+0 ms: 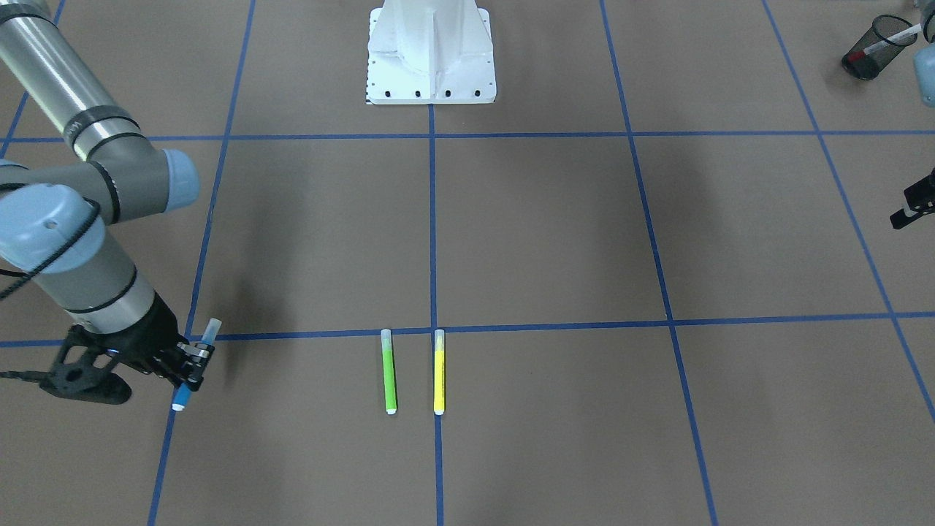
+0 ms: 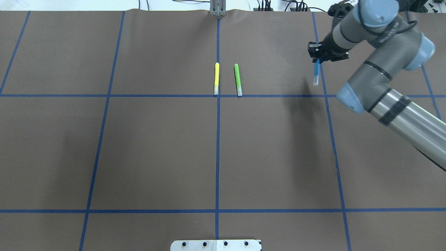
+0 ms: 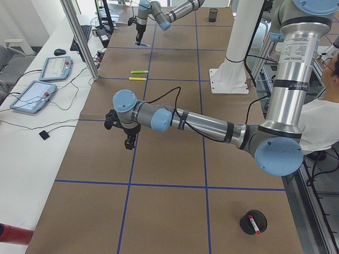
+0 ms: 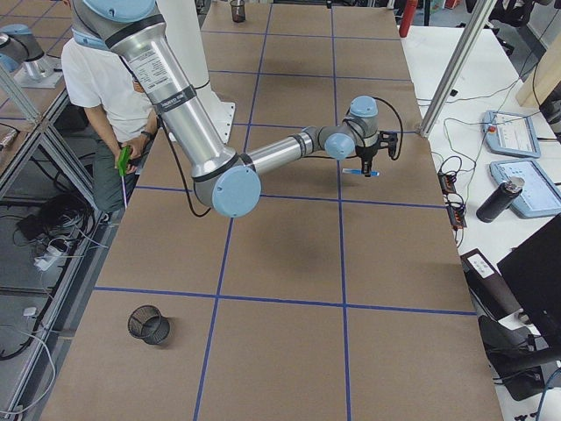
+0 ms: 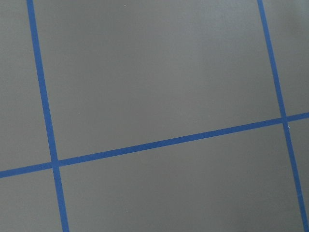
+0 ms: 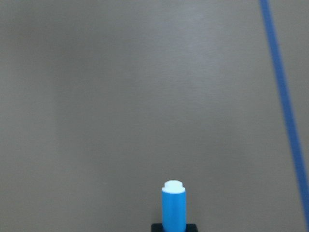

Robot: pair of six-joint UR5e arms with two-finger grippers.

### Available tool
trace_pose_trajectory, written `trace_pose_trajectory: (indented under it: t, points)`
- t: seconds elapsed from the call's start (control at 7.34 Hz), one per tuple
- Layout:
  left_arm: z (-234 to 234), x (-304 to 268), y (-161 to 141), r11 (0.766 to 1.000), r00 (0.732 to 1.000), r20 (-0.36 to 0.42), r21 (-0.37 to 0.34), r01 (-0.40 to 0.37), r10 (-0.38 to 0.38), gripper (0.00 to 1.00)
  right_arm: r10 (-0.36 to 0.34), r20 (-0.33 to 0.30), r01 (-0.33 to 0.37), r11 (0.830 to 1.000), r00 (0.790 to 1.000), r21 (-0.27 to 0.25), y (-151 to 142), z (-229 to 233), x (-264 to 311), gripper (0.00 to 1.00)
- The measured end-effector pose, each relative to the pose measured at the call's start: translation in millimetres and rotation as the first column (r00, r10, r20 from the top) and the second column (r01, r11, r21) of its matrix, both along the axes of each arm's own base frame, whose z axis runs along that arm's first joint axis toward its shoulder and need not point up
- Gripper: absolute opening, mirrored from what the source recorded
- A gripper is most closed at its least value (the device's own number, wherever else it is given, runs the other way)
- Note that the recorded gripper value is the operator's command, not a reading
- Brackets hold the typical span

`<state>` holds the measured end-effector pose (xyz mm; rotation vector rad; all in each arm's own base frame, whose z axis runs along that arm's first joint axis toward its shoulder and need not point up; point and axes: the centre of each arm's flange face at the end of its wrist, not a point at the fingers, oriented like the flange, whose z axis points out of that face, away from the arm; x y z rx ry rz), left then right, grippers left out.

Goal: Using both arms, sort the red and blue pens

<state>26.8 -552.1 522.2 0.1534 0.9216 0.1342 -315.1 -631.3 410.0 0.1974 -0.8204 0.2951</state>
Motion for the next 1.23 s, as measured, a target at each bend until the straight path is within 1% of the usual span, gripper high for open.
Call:
trace_pose_trajectory:
  t: [0.14, 0.41, 0.54, 0.68, 0.82, 1.09, 1.23]
  points:
    - [0, 0, 0, 1.000, 1.000, 0.000, 0.000, 0.000, 0.000, 0.92, 0.002, -0.023, -0.001, 1.000, 1.000, 0.013, 27, 32, 45, 0.00]
    - [0, 1, 0, 1.000, 1.000, 0.000, -0.001, 0.000, 0.000, 0.92, -0.028, -0.103, 0.035, 0.997, 0.994, 0.063, 70, 95, 129, 0.00]
    - [0, 1, 0, 1.000, 1.000, -0.001, -0.003, 0.002, -0.002, 0.92, -0.029, -0.121, 0.040, 0.995, 0.992, 0.092, 96, 129, 167, 0.00]
    - [0, 1, 0, 1.000, 1.000, -0.002, -0.007, 0.006, -0.007, 0.92, -0.019, -0.112, 0.033, 0.992, 0.994, 0.122, 131, 165, 201, 0.00]
    - [0, 1, 0, 1.000, 1.000, -0.002, -0.011, 0.011, -0.011, 0.92, -0.003, -0.079, 0.015, 0.989, 0.997, 0.148, 169, 196, 237, 0.00]
    - [3, 1, -1, 1.000, 1.000, -0.001, -0.019, 0.014, -0.014, 0.92, 0.020, 0.012, -0.022, 0.983, 1.000, 0.180, 242, 233, 313, 0.00]
    - [4, 1, -1, 1.000, 1.000, -0.001, -0.021, 0.014, -0.014, 0.92, 0.030, 0.021, -0.033, 0.980, 0.999, 0.196, 277, 247, 347, 0.00]
